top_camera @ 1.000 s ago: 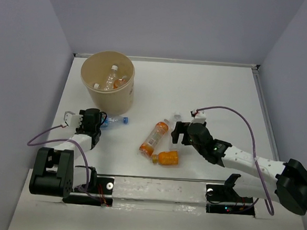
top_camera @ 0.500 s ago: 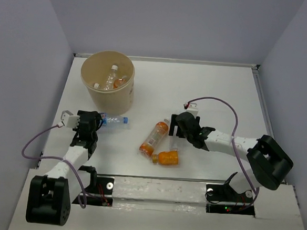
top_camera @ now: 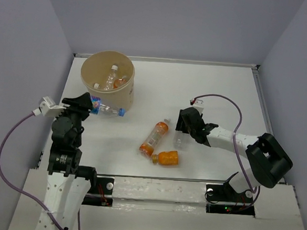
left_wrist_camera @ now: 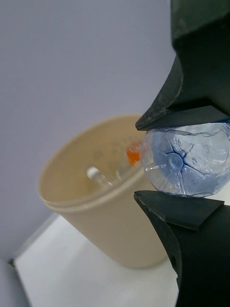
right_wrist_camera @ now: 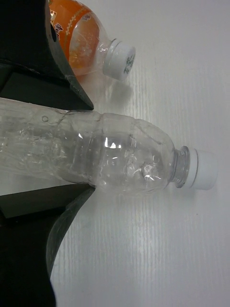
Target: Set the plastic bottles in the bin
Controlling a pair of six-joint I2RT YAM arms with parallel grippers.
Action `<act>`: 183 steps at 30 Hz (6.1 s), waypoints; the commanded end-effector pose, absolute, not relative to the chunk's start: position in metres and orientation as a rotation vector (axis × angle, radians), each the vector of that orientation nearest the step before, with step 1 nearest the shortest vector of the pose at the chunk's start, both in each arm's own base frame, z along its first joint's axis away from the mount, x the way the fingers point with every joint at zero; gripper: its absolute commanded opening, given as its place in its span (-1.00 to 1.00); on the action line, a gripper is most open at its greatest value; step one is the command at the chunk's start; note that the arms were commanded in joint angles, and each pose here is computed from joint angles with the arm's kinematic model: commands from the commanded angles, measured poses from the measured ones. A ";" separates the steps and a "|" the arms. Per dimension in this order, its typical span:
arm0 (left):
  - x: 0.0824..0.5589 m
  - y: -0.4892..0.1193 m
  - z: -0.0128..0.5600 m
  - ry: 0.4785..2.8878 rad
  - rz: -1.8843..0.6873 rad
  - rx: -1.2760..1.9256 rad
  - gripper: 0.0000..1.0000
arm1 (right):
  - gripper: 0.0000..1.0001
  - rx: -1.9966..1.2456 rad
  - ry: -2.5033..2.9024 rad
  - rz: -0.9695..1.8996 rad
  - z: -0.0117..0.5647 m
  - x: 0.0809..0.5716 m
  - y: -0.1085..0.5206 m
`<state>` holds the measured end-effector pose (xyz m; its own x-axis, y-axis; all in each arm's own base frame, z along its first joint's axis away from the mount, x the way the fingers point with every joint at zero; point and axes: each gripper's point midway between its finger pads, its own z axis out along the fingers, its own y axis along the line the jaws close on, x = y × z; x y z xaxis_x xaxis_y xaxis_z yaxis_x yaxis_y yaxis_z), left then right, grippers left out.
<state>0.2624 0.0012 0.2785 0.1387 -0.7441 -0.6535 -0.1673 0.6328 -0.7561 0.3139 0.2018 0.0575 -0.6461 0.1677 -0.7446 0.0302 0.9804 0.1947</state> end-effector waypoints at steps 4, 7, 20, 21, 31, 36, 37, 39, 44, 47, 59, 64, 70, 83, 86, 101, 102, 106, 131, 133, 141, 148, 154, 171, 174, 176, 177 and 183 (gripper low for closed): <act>0.283 0.025 0.430 1.176 -0.350 -0.712 -0.55 | -0.11 0.184 2.139 0.232 0.100 0.320 0.188; 0.313 0.035 0.446 1.152 -0.277 -0.719 -0.55 | -0.11 0.153 2.102 0.253 0.116 0.317 0.185; 0.417 0.046 0.417 1.257 0.004 -0.618 0.05 | -0.13 0.083 1.831 0.527 0.246 0.308 0.200; 0.419 0.046 0.415 1.263 0.008 -0.614 0.23 | -0.13 0.078 1.817 0.541 0.256 0.310 0.203; 0.370 0.016 0.439 1.264 -0.227 -0.570 0.98 | -0.14 -0.089 1.500 0.796 0.398 0.346 0.305; 0.308 -0.009 0.429 1.275 -0.389 -0.480 0.98 | -0.14 -0.229 1.362 0.843 0.443 0.358 0.365; 0.300 -0.010 0.423 1.287 -0.393 -0.477 0.98 | -0.14 -0.249 1.340 0.845 0.449 0.361 0.372; 0.289 -0.012 0.390 1.369 -0.371 -0.465 0.98 | -0.13 -0.275 1.256 0.862 0.482 0.361 0.384; 0.246 -0.017 0.346 1.470 -0.375 -0.422 0.98 | -0.13 -0.338 1.204 0.861 0.487 0.388 0.431; 0.231 -0.037 0.320 1.577 -0.458 -0.361 0.98 | -0.13 -0.354 1.131 0.907 0.511 0.392 0.453; 0.197 -0.078 0.295 1.731 -0.668 -0.237 0.98 | 0.53 -0.494 1.159 0.956 0.429 0.432 0.547; 0.198 -0.092 0.299 1.722 -0.742 -0.163 0.98 | 0.85 -0.538 1.141 0.953 0.449 0.415 0.534; 0.205 -0.107 0.290 1.753 -0.810 -0.091 0.98 | 0.76 -0.480 1.145 0.932 0.460 0.393 0.493; 0.223 -0.175 0.263 1.877 -0.878 0.017 0.98 | 0.36 -0.260 1.599 0.766 0.330 0.292 0.309; 0.233 -0.206 0.237 1.967 -0.739 0.036 0.98 | 0.52 -0.212 1.822 0.716 0.251 0.264 0.274; 0.280 -0.310 0.101 2.243 -0.325 0.423 0.98 | 0.85 -0.120 2.180 0.696 0.158 0.173 0.191; 0.280 -0.312 0.095 2.254 -0.315 0.433 0.98 | 0.85 -0.119 2.184 0.697 0.156 0.172 0.191; 0.282 -0.310 0.055 2.323 -0.232 0.461 0.98 | 0.86 -0.125 2.218 0.718 0.147 0.164 0.191; 0.367 -0.124 0.406 1.546 -0.388 -0.173 -0.08 | 0.90 -0.707 2.381 0.605 0.120 0.143 0.252; 0.388 -0.097 0.428 1.497 -0.359 -0.220 -0.09 | 0.92 -0.784 2.374 0.615 0.124 0.137 0.258; 0.448 -0.050 0.461 1.338 -0.343 -0.360 -0.10 | 0.93 -0.954 2.424 0.345 0.120 0.148 0.259; 0.480 -0.051 0.449 1.234 -0.358 -0.334 -0.10 | 0.97 -1.257 2.394 0.293 0.104 0.138 0.276; 0.491 -0.049 0.420 1.184 -0.321 -0.314 -0.08 | 0.99 -1.370 2.381 0.225 0.079 0.141 0.289; 0.476 -0.063 0.358 1.276 -0.265 -0.313 0.98 | 0.89 -1.464 2.359 0.267 0.048 0.140 0.305; 0.462 -0.062 0.388 1.233 -0.285 -0.300 0.98 | 0.67 -1.462 2.350 0.292 0.045 0.141 0.313; 0.448 -0.060 0.408 1.198 -0.294 -0.292 0.98 | 0.39 -1.456 2.346 0.284 0.042 0.144 0.315; 0.439 -0.058 0.421 1.172 -0.294 -0.294 0.98 | 0.28 -1.448 2.343 0.285 0.042 0.145 0.316; 0.418 -0.046 0.428 1.177 -0.259 -0.314 0.98 | -0.16 -1.340 2.265 0.322 0.073 0.156 0.323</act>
<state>0.4366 -0.0588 0.3942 0.2843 -0.3745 -0.8826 0.0510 0.9252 -0.3761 0.1431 0.3033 0.0408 -0.4224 -0.8203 -0.3856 -0.8823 0.4696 -0.0323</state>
